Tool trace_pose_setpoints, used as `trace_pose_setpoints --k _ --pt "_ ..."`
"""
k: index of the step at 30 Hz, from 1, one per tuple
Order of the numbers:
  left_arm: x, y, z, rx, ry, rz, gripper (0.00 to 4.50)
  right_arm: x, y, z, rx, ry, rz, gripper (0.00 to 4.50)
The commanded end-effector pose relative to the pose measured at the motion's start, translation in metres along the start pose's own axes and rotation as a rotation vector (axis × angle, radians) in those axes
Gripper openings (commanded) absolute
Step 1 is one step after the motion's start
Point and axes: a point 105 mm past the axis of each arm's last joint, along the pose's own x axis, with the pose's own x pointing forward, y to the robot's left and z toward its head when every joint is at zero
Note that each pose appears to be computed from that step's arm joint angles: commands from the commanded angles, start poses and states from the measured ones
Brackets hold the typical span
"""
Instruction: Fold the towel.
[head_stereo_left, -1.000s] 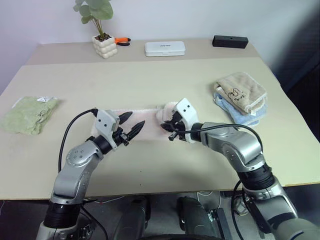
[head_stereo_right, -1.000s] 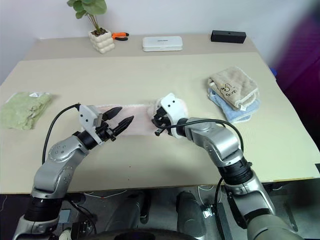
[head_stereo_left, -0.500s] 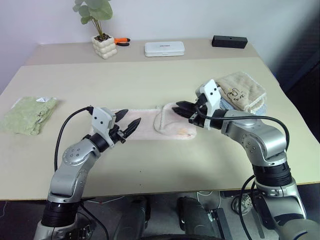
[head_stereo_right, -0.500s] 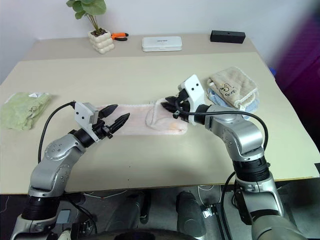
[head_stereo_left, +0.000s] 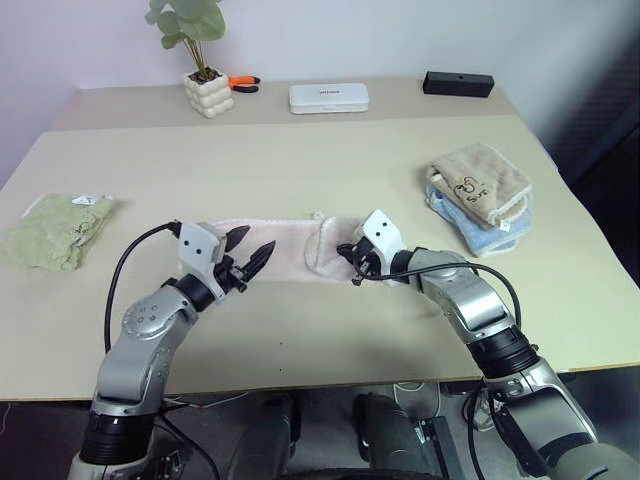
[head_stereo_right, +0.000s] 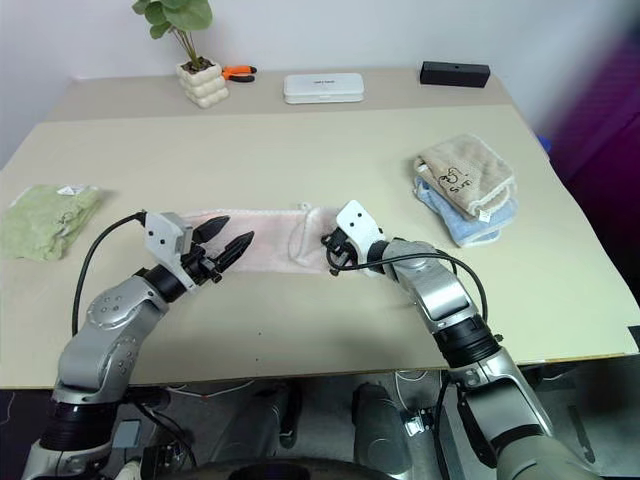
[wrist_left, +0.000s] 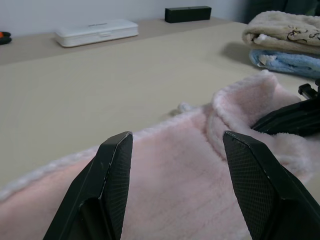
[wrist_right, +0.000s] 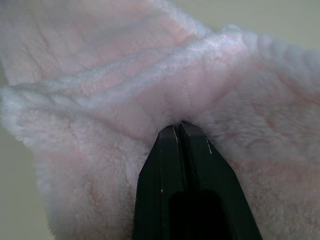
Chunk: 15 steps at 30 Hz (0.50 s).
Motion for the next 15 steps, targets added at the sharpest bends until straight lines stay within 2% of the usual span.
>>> trace_pose_setpoints --k 1,2,3,7,10,11,15 --pt "-0.022 0.007 0.009 -0.073 -0.036 0.084 2.9 -0.012 -0.021 0.05 -0.047 -0.176 -0.062 0.28" --pt "-0.029 0.01 0.006 -0.128 -0.031 0.124 2.9 -0.018 -0.024 0.067 -0.082 -0.229 -0.059 0.56" --pt "-0.036 0.011 0.002 -0.195 -0.029 0.164 3.15 -0.024 -0.022 0.08 -0.124 -0.27 -0.035 0.84" --pt "-0.058 0.003 -0.007 -0.404 -0.014 0.207 4.5 -0.036 -0.005 0.108 -0.222 -0.353 0.082 2.77" --pt "-0.072 0.005 -0.019 -0.531 0.027 0.28 4.5 -0.04 0.014 0.114 -0.278 -0.377 0.169 4.26" --pt "-0.076 0.008 -0.025 -0.592 0.039 0.326 4.5 -0.04 0.02 0.115 -0.29 -0.384 0.194 4.39" --pt "-0.079 0.013 -0.033 -0.779 0.032 0.403 4.5 -0.038 0.039 0.11 -0.305 -0.391 0.264 4.39"
